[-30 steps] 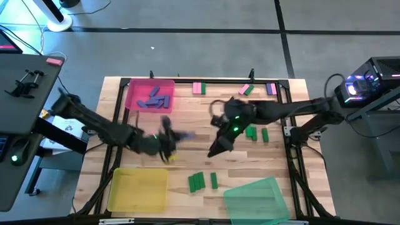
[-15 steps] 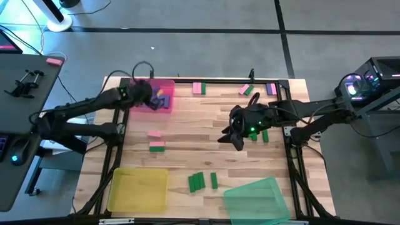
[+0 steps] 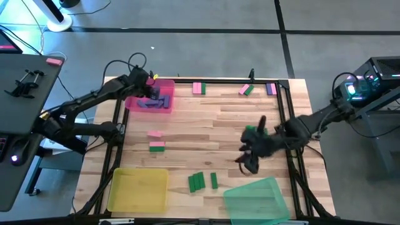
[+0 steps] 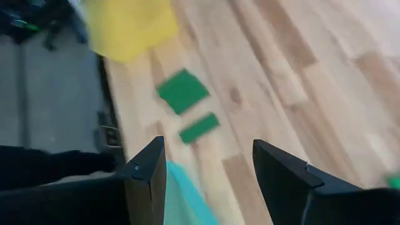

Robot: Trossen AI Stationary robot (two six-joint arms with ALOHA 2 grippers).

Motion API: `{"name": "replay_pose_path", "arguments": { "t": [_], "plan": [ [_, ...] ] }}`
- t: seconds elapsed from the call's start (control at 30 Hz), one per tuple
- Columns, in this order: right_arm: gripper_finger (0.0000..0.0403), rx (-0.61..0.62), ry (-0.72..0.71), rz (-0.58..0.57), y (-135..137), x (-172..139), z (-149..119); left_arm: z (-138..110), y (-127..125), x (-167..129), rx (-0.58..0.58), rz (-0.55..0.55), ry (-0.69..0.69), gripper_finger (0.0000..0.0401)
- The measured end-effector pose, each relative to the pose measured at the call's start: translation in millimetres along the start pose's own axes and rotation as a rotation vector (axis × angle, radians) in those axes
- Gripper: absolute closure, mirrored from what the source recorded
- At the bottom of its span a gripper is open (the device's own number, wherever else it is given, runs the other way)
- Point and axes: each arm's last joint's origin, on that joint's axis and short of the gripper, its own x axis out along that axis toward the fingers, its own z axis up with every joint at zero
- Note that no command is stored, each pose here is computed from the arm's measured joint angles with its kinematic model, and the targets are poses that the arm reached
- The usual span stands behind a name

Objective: Sort blocks
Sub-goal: Put the violet block into the pink bin

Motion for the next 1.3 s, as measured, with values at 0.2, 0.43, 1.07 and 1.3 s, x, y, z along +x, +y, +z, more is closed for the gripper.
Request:
{"name": "replay_pose_path", "arguments": {
  "t": [0.2, 0.43, 1.07, 1.3],
  "plan": [
    [0.0227, 0.039, -0.066, -0.203, 0, -8, -24, 2, -8, -5, -0.06, -0.048, -0.057, 0.0237],
    [0.0227, 0.079, -0.156, -0.295, -17, 11, -11, 21, -30, -15, -0.165, -0.362, -0.179, 0.0192],
    [0.0227, 0.77, -0.326, -0.671, -278, 8, 73, 119, -15, -19, -0.197, -0.941, -0.659, 0.0188],
    [0.0227, 1.07, -0.347, -0.931, -318, -15, 52, 166, -30, 18, -0.157, -1.179, -0.513, 0.0188]
  ]
}}
